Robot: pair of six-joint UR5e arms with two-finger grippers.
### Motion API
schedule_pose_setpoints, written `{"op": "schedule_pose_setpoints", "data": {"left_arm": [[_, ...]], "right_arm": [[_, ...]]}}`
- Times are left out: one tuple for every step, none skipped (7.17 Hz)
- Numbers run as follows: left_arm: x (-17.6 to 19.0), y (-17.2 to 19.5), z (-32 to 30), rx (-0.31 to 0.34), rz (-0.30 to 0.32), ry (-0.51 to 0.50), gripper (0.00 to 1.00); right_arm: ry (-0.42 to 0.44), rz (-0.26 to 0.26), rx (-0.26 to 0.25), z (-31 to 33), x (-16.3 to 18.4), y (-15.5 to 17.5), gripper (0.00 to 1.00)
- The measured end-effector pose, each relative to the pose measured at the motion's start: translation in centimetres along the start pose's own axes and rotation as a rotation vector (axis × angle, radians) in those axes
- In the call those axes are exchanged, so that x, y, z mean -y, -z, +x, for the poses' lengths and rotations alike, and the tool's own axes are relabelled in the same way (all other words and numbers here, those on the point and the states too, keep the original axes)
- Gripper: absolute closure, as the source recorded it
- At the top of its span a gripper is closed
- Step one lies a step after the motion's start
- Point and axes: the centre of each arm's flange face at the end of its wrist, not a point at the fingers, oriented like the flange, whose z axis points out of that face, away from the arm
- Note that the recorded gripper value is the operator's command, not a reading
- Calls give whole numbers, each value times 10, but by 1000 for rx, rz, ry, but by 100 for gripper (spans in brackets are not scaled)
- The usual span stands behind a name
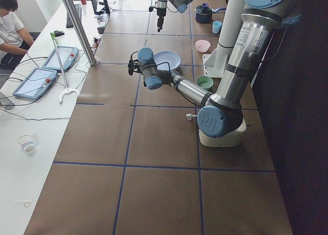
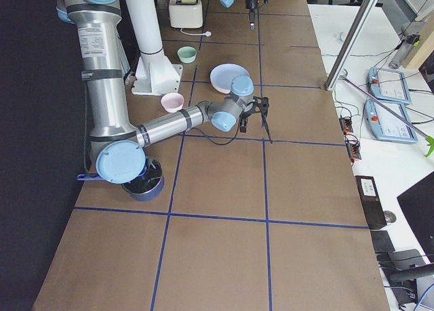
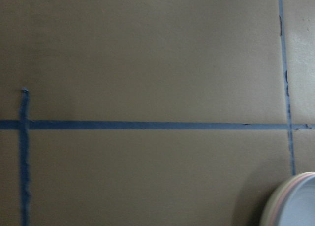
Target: Stack three plates with pink and blue
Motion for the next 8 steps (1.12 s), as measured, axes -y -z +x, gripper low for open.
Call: {"op": "schedule_pose_setpoints", "data": {"left_arm": [[1,24,-57,67,16,-89,0],[6,56,-113,153,15,-178,0],[13,94,-163,235,-5,-245,0],[16,132,-207,301,-47,-279,0],[12,160,-241,338,-104,-284,0],[2,176,-266,353,-162,-256,0],[-8,180,-281,350,-201,-218,0],[-15,179,-289,325,-221,-185,0]], "right_arm": [[52,14,-46,69,12,30,0],[101,17,-96,131,22,57,0],[138,1,-144,178,29,83,0],[164,-26,-181,210,34,104,0],[179,-47,-200,228,36,118,0],[178,-60,-210,237,35,123,0],[167,-71,-217,245,33,122,0],[151,-82,-221,254,30,118,0]]}}
